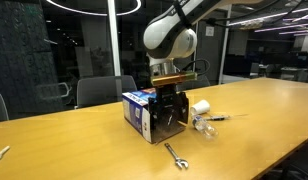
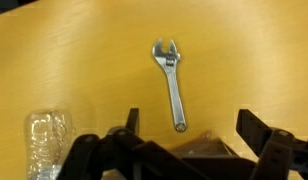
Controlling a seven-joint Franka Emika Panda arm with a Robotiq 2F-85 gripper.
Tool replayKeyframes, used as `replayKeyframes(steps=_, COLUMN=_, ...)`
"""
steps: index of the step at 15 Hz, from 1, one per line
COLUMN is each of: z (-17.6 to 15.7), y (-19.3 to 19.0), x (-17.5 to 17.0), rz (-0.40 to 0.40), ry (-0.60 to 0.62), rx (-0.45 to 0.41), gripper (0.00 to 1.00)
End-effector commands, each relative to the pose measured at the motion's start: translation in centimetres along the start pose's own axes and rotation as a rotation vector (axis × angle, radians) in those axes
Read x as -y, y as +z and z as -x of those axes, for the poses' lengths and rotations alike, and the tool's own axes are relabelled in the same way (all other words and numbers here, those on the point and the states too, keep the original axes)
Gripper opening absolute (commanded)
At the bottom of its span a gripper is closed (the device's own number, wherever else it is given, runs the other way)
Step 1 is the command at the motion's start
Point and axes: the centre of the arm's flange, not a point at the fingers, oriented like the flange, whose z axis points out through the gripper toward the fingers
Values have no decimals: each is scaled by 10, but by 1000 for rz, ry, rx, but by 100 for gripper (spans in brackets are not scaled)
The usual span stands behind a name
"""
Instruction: Pick the plastic cup in the box
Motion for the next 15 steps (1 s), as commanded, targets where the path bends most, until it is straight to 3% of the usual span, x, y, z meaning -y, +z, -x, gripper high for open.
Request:
replayKeyframes(steps=1, z=49, y=-4, x=-36, rz=30, ry=-164, rx=127, gripper=100)
replayKeyframes(steps=4, z=75, y=-25, x=-61, rz=45, ry=-257, rx=165, gripper=100)
replayKeyframes(steps=6, z=83, y=-47, x=-78, rz=71, ry=-216, rx=85, gripper=100)
replayKeyframes(steps=9, z=93, y=-78, x=-97, rz=48, ry=-173, rx=-77, gripper=100)
replayKeyframes(steps=15, z=120, y=-102, x=-125, rz=-20, ry=-97, rx=-186, gripper=100)
